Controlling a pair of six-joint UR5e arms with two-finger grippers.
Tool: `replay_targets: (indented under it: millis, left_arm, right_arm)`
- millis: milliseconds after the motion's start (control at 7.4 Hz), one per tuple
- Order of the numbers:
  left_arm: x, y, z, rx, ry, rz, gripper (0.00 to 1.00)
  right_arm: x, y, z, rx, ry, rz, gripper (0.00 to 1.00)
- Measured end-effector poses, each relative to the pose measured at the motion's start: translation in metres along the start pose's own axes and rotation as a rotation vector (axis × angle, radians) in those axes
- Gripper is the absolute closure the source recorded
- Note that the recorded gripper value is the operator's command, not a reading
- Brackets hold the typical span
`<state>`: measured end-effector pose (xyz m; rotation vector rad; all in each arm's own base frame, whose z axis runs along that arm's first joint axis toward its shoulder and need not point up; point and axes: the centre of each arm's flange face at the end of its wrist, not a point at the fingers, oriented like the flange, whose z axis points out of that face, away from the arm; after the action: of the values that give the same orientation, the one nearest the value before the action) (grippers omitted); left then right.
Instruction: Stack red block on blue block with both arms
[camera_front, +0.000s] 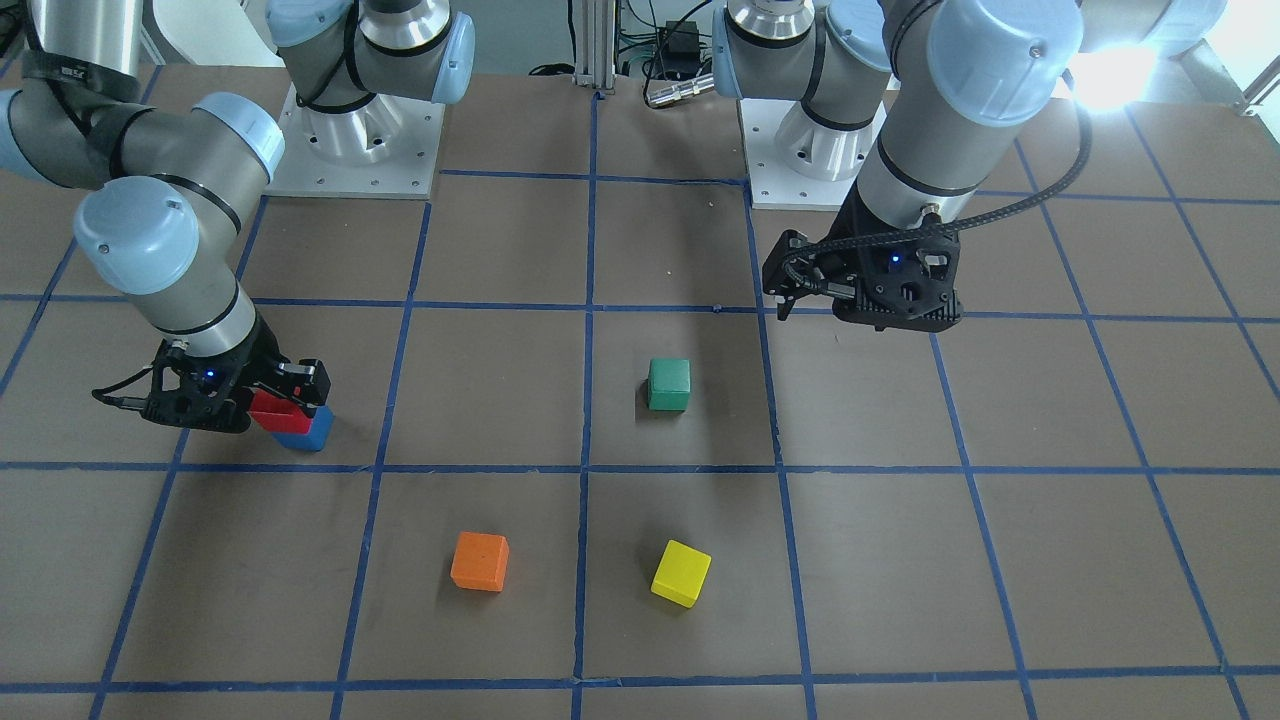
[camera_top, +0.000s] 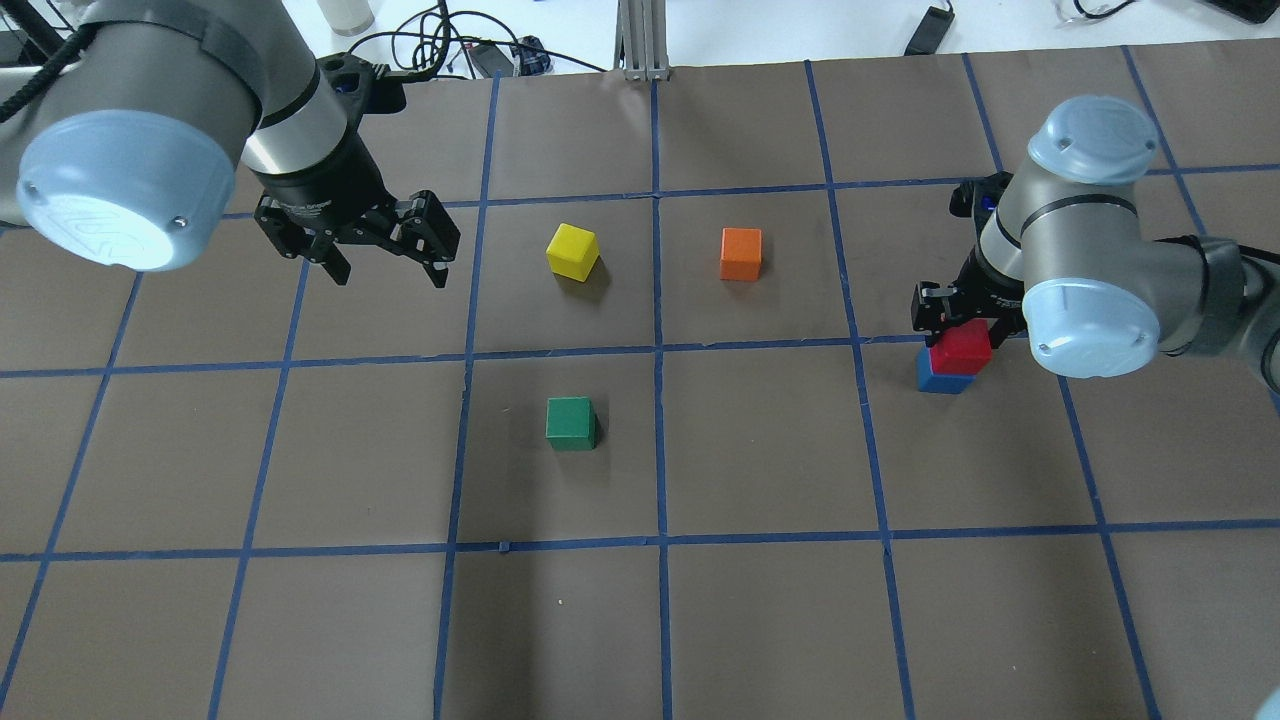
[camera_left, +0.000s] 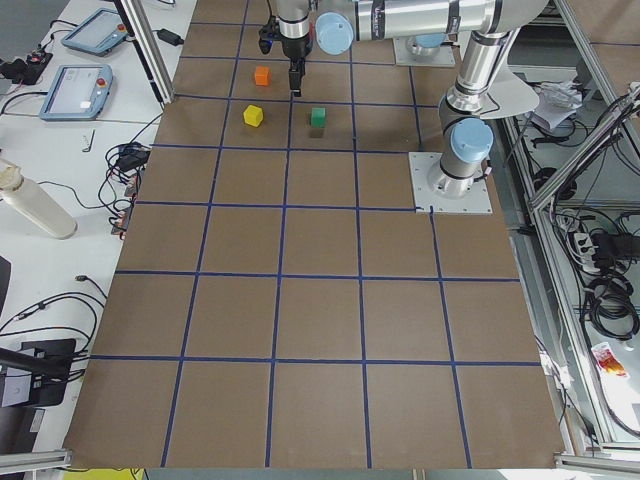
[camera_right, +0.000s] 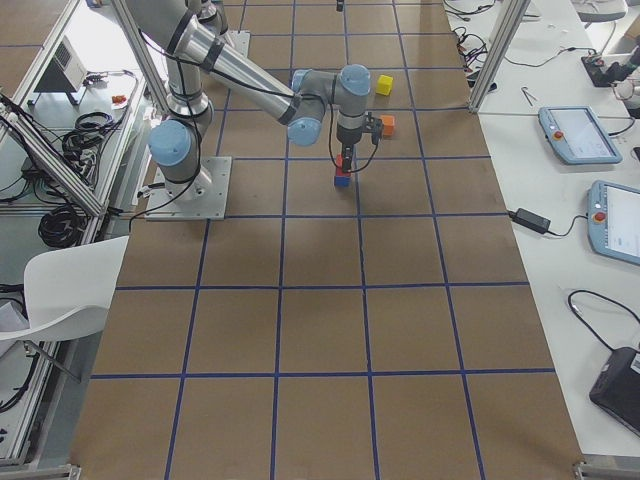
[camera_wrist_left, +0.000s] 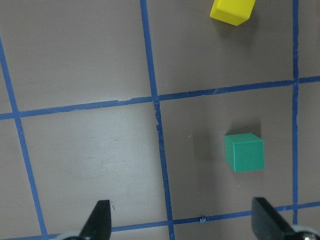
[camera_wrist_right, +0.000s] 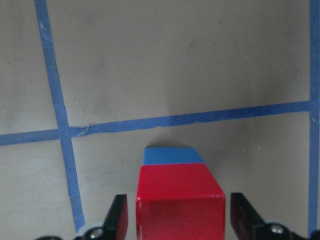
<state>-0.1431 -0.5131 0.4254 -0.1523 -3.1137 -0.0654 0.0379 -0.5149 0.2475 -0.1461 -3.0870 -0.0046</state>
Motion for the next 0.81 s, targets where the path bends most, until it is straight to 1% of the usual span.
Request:
replay_targets:
  millis: [135, 270, 405, 541, 676, 811]
  left_arm:
    - [0.0, -0.001, 0.0, 0.002, 0.001, -0.004, 0.0]
    - [0.0, -0.003, -0.001, 0.005, 0.002, -0.01, 0.0]
    - [0.0, -0.004, -0.004, 0.011, 0.001, -0.012, 0.0]
    - [0.001, -0.001, -0.009, 0.021, -0.002, -0.011, 0.0]
    - [0.002, 0.002, -0.014, 0.031, -0.004, -0.008, 0.0]
    - [0.004, 0.005, -0.019, 0.042, -0.007, -0.004, 0.0]
  right_arm:
    - [0.002, -0.002, -0.006, 0.01, 0.009, 0.007, 0.0]
    - [0.005, -0.007, -0.025, 0.028, 0.024, 0.011, 0.0]
    - [0.009, -0.014, -0.058, 0.028, 0.036, 0.011, 0.0]
    - [0.01, -0.018, -0.102, 0.006, 0.031, 0.009, 0.0]
    - [0.004, -0.013, -0.152, -0.009, 0.013, 0.002, 0.0]
    - [-0.008, -0.001, -0.198, -0.001, -0.012, -0.012, 0.0]
